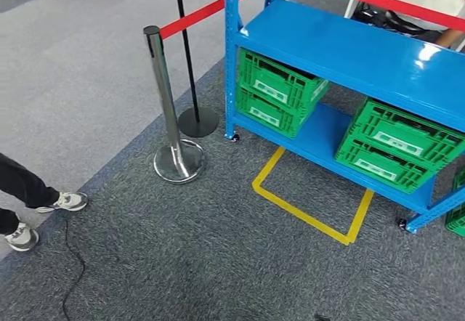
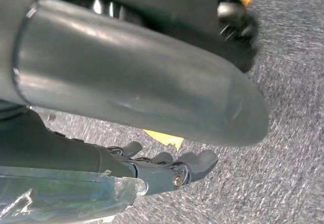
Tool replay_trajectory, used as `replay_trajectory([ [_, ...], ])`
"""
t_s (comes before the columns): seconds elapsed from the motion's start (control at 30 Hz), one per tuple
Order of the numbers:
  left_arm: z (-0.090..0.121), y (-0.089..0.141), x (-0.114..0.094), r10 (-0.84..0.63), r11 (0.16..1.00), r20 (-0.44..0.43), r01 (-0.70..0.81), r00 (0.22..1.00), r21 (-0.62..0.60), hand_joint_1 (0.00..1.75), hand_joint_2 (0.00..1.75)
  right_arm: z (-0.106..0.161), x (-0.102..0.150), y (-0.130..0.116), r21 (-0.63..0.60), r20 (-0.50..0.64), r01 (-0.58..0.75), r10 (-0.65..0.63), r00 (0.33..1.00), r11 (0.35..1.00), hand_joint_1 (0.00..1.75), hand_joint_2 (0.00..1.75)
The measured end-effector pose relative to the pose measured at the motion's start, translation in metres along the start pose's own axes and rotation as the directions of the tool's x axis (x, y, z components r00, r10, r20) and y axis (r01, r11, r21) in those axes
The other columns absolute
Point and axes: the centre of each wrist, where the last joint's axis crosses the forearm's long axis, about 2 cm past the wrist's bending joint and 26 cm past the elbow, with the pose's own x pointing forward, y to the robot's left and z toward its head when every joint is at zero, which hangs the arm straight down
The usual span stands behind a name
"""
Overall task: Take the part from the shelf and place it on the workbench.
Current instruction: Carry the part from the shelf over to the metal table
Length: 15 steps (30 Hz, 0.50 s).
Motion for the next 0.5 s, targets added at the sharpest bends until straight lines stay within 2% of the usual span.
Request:
replay_trajectory([
  [0.5, 0.0002, -0.0009, 0.0018, 0.002, 1.000, 0.014, -0.002, 1.000, 0.014, 1.75, 1.75, 0.0005, -0.0016, 0.0009, 0.002, -0.005, 0.002, -0.002, 1.000, 1.000, 0.00, 0.00],
])
